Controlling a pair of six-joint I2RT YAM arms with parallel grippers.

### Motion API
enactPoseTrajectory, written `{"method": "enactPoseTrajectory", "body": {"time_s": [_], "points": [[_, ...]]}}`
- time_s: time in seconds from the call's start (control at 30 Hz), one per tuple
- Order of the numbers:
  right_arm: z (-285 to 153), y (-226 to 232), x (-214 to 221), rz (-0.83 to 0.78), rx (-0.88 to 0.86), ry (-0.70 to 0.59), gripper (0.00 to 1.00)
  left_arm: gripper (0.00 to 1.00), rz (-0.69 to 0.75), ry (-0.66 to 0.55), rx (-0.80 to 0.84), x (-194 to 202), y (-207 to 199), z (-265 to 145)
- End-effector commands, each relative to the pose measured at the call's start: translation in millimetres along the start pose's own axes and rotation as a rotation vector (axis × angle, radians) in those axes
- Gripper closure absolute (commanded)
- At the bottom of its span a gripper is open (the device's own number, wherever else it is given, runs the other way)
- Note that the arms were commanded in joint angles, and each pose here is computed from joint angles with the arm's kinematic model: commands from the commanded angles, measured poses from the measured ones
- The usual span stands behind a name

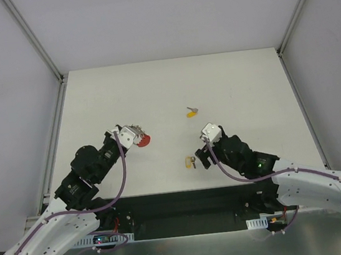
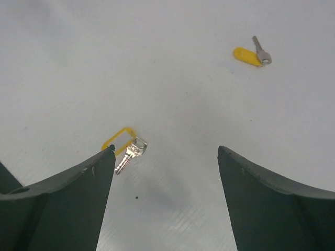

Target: Put the keys on the keyring

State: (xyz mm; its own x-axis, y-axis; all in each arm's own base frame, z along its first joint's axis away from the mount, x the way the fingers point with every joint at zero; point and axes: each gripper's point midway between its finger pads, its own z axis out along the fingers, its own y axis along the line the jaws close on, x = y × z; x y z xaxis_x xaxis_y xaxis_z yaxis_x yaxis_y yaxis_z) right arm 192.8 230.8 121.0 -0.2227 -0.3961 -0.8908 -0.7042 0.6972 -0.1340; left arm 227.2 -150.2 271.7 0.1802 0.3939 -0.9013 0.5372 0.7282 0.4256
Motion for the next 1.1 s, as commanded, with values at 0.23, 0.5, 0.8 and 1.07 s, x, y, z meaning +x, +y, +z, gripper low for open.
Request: {"method": "enactPoseTrajectory", "body": {"time_s": [0.23, 0.5, 0.8, 1.07], "points": [[22, 3, 9, 0.138, -0.065, -0.159, 0.38, 1.00, -0.026, -0.054, -0.002, -12, 1, 6], [50, 22, 23, 0.103, -0.154, -0.093, 0.64, 1.00, -0.020, -0.048, 0.012, -10, -2, 8], [66, 33, 32, 0.087, -0.209, -0.042, 0.65, 1.00, -0.019, -0.044, 0.029, -9, -5, 10], [72, 31, 35, 0.092, -0.210, -0.024, 0.68, 1.00, -0.016, -0.037, 0.034, -7, -7, 12]]}}
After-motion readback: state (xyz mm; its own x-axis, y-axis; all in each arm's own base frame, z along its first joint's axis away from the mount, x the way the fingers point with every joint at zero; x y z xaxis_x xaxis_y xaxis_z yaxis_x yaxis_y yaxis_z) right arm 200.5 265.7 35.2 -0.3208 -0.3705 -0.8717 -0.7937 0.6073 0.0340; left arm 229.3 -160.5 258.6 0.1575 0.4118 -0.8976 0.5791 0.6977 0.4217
